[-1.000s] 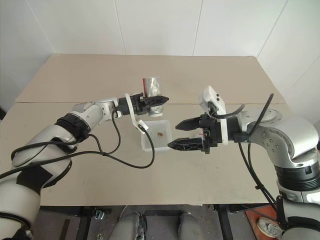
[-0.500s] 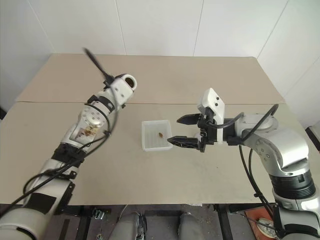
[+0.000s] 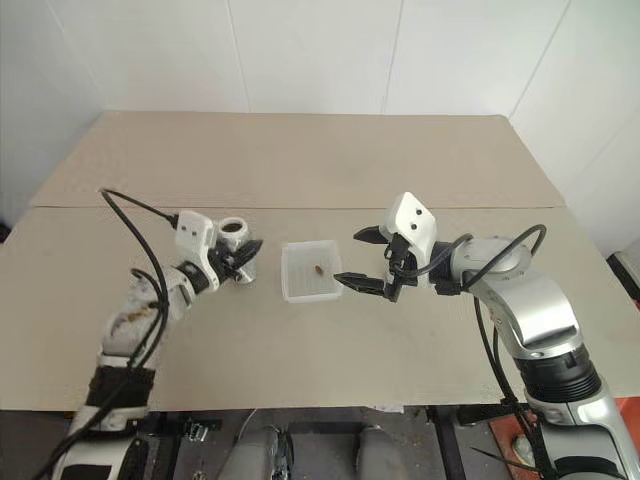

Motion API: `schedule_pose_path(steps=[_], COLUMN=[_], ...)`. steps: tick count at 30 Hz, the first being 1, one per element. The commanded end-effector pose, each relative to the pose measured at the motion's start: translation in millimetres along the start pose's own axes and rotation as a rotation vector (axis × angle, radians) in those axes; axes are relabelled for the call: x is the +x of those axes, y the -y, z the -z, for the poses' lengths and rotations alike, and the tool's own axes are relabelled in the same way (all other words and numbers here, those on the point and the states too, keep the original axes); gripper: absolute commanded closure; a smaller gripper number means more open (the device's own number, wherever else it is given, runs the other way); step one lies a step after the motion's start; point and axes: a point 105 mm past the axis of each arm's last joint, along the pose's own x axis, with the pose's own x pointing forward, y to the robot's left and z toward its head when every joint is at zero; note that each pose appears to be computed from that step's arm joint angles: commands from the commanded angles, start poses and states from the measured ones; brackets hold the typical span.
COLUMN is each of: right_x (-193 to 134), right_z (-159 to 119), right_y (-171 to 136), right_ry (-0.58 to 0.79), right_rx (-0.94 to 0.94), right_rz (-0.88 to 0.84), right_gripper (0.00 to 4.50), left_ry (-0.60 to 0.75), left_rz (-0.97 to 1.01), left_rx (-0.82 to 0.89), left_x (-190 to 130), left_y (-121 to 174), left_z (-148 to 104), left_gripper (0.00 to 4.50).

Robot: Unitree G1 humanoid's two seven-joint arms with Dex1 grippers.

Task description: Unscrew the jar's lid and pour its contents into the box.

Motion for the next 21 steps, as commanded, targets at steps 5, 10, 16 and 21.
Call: schedule_pose_path(steps=[5, 10, 16, 21], right_x=[-9, -9, -11, -22], right_z=[-15, -17, -15, -6], right_y=[3, 2, -2, -3], right_ry=[0.043, 0.047, 0.04, 0.006], right_rx=[-0.034, -0.033, -0.022, -0.005], right_rz=[0.028, 0.022, 0.017, 0.023], right_gripper=[0.02, 0.0, 0.0, 0.0], left_ry=[0.051, 0.021, -0.062, -0.15], left_rz=[-0.022, -0.05, -0.004, 0.199], left_rx=[0.115, 0.107, 0.181, 0.169], left_x=[-1, -9, -45, -101], left_y=[2, -6, -11, 7], left_z=[2, 9, 9, -5], left_gripper=[2.56, 0.97, 0.07, 0.07])
